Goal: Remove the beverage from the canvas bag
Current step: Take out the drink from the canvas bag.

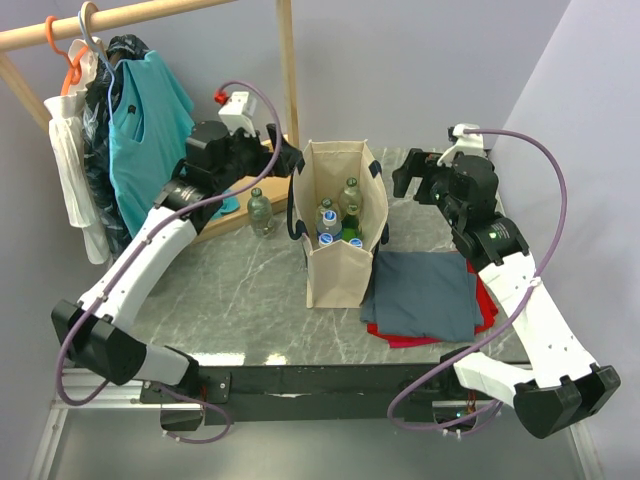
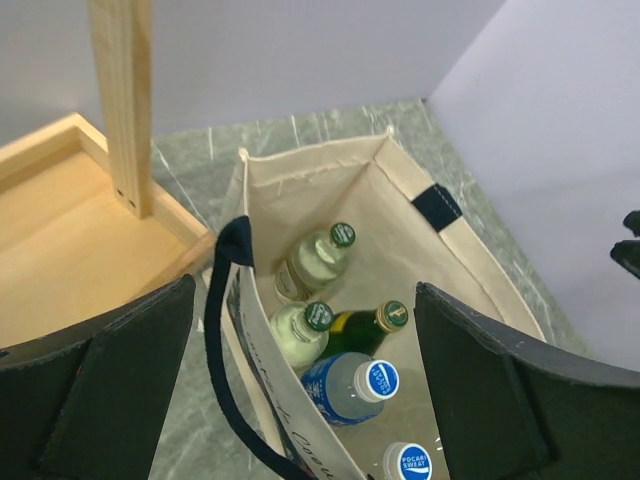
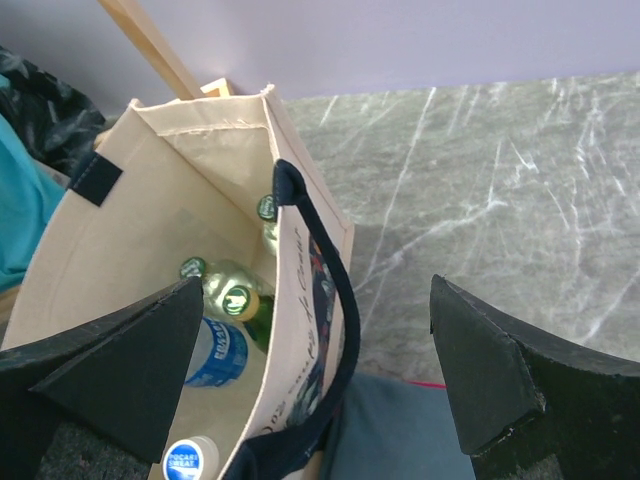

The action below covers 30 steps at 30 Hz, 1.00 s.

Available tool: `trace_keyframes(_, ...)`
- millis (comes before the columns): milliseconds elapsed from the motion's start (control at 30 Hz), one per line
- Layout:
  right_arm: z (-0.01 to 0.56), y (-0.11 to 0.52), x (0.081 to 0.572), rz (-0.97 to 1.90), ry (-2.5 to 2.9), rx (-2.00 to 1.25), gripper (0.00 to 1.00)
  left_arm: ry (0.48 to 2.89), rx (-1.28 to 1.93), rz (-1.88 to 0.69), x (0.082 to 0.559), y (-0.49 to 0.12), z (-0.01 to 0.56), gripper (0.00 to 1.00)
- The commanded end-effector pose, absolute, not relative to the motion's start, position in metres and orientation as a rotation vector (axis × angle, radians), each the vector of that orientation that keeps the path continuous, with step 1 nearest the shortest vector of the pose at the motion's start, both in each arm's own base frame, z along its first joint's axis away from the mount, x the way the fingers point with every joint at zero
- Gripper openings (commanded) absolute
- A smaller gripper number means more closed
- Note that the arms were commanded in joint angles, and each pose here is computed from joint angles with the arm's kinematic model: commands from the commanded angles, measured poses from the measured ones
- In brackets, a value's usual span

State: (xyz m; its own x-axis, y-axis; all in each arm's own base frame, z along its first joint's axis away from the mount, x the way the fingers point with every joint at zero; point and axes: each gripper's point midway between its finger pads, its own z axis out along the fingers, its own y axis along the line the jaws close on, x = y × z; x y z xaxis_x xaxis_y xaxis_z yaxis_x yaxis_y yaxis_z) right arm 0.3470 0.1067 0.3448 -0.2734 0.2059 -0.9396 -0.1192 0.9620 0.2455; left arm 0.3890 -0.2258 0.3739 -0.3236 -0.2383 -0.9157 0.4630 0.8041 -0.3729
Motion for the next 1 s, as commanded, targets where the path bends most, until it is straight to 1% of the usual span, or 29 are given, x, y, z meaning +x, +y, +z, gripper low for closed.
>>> trace_keyframes(0, 0.357, 0.1, 0.342, 0.285, 1.778, 0.071, 1.0, 1.711, 0.212, -0.772, 0.388, -0.242, 0.394, 0.96)
trace_keyframes(367, 0.356, 0.102, 0.346, 0.288, 1.789, 0.066, 1.0, 1.691, 0.244, -0.796, 0.381, -0.252, 0.398, 0.96)
trace_keyframes(600, 0.357, 0.103, 0.345, 0.297, 1.784, 0.067, 1.0, 1.655, 0.268, -0.839, 0.372, -0.256, 0.411, 0.96)
trace_keyframes(967, 0.358, 0.105, 0.346, 0.309, 1.784, 0.06, 1.0, 1.628, 0.24, -0.849, 0.367, -0.255, 0.42, 0.96)
